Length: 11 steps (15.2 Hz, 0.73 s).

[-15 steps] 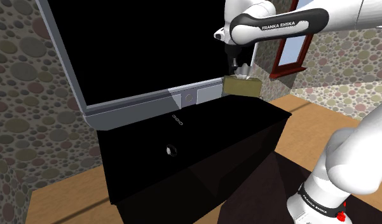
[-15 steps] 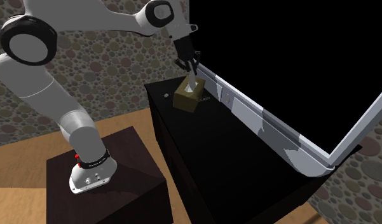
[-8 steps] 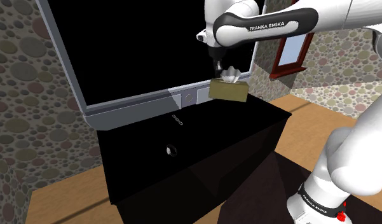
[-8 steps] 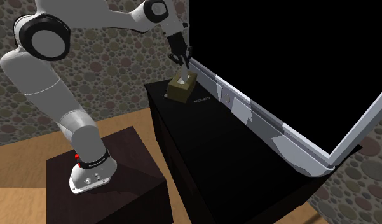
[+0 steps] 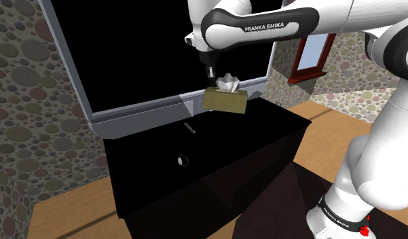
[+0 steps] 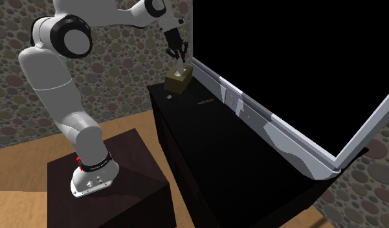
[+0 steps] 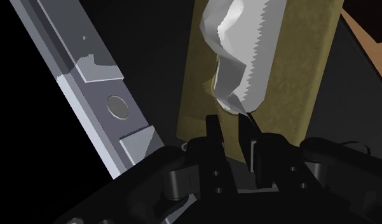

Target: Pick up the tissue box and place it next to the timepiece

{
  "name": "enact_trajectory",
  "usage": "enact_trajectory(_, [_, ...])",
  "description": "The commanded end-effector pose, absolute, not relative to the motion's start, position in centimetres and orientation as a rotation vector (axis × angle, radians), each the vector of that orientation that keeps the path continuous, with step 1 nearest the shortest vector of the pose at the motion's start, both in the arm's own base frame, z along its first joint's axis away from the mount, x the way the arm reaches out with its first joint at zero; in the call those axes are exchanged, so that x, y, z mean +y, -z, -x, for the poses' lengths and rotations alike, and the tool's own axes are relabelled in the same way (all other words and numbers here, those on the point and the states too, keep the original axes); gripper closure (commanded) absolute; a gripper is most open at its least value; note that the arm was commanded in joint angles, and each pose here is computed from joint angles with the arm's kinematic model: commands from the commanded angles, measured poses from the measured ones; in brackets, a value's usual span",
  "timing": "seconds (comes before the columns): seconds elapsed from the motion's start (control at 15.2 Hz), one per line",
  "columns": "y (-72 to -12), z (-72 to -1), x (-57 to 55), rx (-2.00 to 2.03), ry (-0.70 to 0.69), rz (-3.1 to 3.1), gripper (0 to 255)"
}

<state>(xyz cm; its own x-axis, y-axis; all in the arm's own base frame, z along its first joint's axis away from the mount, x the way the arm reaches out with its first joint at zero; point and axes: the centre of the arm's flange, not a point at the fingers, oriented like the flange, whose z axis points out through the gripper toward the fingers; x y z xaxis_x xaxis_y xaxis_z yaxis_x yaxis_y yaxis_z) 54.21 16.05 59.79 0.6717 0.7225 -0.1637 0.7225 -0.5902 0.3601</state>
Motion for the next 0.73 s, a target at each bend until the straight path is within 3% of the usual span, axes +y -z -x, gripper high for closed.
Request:
enact_trajectory(0.0, [-59.1,-54.3,17.3,1.13,0.0,-2.491,255])
enact_trajectory(0.66, [-53.9,-54.3,17.3,1.13,0.0,-2.491,255])
